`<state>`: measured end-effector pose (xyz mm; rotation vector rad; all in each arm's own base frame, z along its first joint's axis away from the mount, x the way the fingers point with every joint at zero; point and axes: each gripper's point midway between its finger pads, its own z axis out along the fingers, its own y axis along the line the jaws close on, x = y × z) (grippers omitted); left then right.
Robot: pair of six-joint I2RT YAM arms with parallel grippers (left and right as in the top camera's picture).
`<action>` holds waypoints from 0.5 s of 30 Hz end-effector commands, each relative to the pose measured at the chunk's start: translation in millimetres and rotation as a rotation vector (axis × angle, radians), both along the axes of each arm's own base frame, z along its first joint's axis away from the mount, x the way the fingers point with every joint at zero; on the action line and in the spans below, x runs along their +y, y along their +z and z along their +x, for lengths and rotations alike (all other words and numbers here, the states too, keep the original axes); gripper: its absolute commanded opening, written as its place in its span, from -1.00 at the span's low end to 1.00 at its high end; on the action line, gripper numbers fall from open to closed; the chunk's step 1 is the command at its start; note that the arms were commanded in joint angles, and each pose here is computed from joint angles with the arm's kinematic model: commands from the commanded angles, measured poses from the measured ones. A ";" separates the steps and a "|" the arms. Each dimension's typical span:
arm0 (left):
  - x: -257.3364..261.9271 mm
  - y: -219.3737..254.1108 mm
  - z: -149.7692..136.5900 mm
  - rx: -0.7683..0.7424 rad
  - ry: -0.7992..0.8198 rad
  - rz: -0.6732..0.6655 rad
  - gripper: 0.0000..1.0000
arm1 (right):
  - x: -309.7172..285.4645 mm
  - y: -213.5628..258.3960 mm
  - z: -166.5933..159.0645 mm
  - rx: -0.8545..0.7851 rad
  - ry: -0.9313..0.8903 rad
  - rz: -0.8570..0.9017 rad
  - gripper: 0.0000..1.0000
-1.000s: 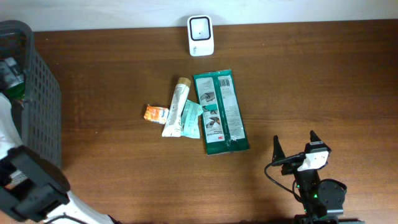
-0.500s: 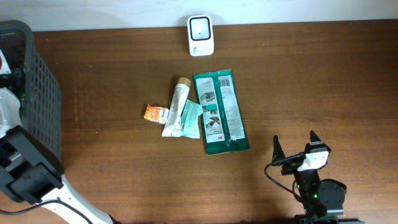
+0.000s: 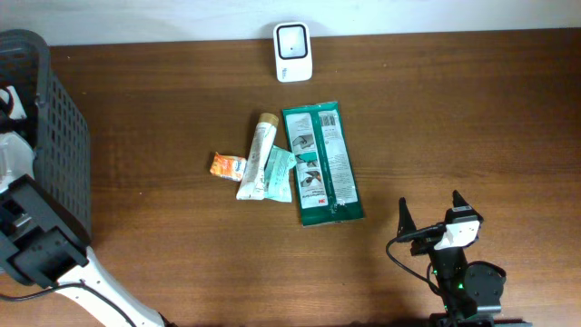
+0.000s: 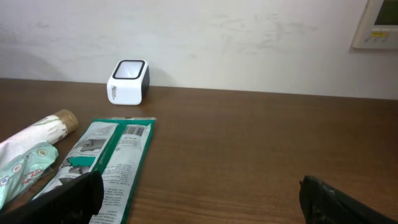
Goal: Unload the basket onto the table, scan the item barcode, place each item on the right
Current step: 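Reach the left gripper into the basket and grasp the green-lidded jar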
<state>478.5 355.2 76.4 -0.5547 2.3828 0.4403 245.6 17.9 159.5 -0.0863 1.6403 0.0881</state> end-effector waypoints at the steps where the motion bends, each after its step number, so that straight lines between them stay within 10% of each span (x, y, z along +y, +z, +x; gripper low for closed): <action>1: 3.9 -8.4 -2.9 0.027 0.007 0.004 0.27 | 1.1 -2.7 0.0 0.003 0.004 -0.003 0.97; 15: -15.5 182.2 -26.3 -0.266 0.084 0.087 0.08 | 1.1 -2.7 0.0 0.003 0.004 -0.003 0.97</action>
